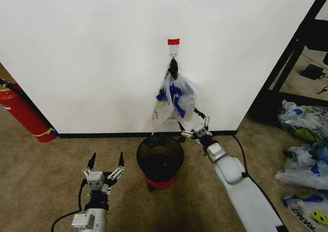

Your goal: Pick up the garbage bag from the wall and place it over the trash bin.

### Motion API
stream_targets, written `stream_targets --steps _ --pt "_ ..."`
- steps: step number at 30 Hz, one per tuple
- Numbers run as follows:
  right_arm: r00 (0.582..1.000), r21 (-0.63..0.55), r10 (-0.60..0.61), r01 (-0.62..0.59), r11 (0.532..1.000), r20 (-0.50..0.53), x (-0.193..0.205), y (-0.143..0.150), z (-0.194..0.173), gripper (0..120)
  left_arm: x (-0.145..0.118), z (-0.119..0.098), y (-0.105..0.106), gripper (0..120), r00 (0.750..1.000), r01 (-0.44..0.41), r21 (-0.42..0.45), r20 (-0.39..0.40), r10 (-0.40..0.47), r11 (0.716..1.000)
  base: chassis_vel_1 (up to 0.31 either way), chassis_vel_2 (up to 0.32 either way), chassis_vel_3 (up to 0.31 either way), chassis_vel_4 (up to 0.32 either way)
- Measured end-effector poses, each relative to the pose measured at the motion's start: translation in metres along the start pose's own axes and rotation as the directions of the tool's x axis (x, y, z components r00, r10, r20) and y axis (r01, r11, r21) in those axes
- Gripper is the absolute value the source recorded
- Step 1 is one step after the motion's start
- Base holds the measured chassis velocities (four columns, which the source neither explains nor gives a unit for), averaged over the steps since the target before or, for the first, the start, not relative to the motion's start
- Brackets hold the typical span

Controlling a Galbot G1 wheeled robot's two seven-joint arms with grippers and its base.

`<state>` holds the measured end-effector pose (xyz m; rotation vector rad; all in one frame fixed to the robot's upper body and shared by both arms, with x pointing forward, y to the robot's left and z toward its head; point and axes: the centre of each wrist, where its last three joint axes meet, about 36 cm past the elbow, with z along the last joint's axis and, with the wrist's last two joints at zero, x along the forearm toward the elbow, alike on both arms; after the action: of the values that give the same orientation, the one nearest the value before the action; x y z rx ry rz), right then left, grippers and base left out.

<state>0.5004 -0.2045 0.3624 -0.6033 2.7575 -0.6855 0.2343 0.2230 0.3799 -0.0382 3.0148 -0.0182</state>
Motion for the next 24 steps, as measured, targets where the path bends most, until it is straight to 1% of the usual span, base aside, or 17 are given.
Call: stream_targets --steps 4,8,12,17,18,20,22,24 --pt "1.0 -0.009 0.026 -0.026 1.0 -0.009 -0.014 0.0 0.002 100 0.0 0.002 0.001 100 1.0 0.002 0.0 -0.003 -0.002 1.0 0.0 0.0 0.0 0.0" --pt "0.998 -0.059 0.053 -0.054 0.997 -0.021 -0.024 0.001 0.002 100 -0.001 0.004 0.001 100 1.0 0.003 0.0 -0.003 -0.003 1.0 0.0 0.0 0.0 0.0" --pt "0.998 -0.087 0.058 -0.06 0.994 -0.025 -0.027 0.001 0.0 100 -0.001 0.004 0.001 100 1.0 0.004 0.002 -0.003 -0.004 1.0 0.0 0.0 0.0 0.0" --pt "0.998 -0.088 0.054 -0.056 0.995 -0.024 -0.033 0.004 0.0 99 -0.002 0.007 0.002 100 1.0 0.006 0.004 -0.006 -0.006 1.0 0.0 0.0 0.0 0.0" --pt "0.998 -0.09 0.054 -0.056 0.994 -0.022 -0.034 0.006 -0.001 93 -0.002 0.007 0.003 100 1.0 0.006 0.005 -0.006 -0.006 1.0 0.0 0.0 0.0 0.0" --pt "0.998 -0.091 0.054 -0.056 0.994 -0.021 -0.034 0.007 -0.001 88 -0.002 0.007 0.003 100 1.0 0.006 0.006 -0.006 -0.006 1.0 0.0 0.0 0.0 0.0" --pt "0.998 -0.089 0.052 -0.054 0.995 -0.023 -0.033 0.009 0.0 79 -0.002 0.008 0.003 100 1.0 0.007 0.007 -0.006 -0.007 1.0 0.0 0.0 0.0 0.0" --pt "0.998 -0.09 0.047 -0.049 0.995 -0.028 -0.029 0.013 0.002 69 -0.002 0.009 0.004 100 1.0 0.007 0.007 -0.008 -0.007 1.0 0.0 0.0 0.0 0.0"
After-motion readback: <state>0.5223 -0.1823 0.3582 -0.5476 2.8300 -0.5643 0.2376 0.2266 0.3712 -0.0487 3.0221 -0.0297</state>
